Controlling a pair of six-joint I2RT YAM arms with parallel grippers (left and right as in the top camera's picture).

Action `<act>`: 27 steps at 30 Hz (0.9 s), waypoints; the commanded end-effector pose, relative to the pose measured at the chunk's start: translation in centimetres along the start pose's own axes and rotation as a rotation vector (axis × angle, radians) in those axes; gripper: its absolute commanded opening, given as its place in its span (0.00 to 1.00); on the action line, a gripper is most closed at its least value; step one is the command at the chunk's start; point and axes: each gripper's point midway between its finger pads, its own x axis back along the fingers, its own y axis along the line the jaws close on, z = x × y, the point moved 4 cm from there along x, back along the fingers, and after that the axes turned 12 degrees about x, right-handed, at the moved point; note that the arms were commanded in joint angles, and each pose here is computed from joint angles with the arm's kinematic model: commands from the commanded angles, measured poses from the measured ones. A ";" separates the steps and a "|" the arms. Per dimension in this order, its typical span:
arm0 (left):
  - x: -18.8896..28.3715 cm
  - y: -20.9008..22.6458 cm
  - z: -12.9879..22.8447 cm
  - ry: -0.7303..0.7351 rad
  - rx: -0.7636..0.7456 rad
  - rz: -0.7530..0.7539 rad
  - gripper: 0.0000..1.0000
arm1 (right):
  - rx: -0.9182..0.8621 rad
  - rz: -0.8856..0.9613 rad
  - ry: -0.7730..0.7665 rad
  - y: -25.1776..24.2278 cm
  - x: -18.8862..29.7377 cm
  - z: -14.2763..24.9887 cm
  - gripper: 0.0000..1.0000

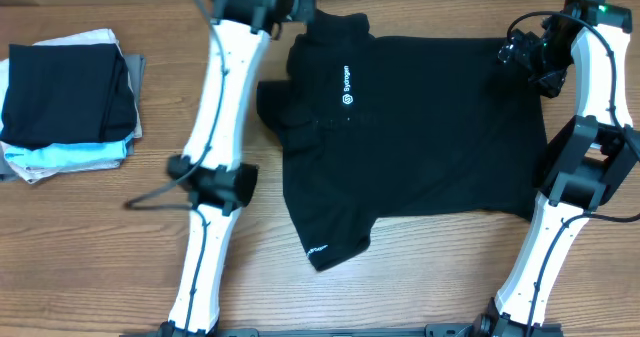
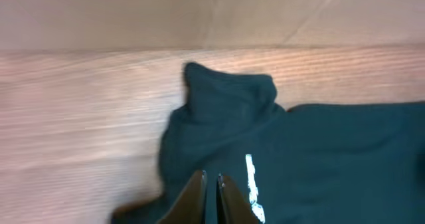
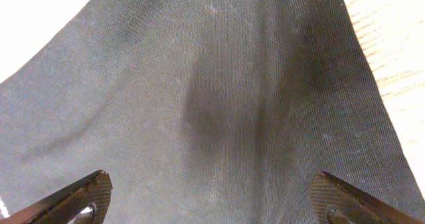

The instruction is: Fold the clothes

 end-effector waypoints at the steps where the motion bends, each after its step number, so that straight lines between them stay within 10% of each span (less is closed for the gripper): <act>1: 10.3 -1.6 -2.2 -0.146 -0.025 0.036 0.15 | 0.015 -0.012 -0.058 0.8 2.2 -0.8 1.00; 17: 24.3 -0.6 1.2 -0.104 -0.028 0.135 0.32 | 0.073 -0.257 -0.036 3.1 4.6 0.1 1.00; 27: 28.3 1.5 4.1 -0.043 -0.001 0.061 0.38 | -0.028 -0.084 -0.135 0.4 20.1 5.5 1.00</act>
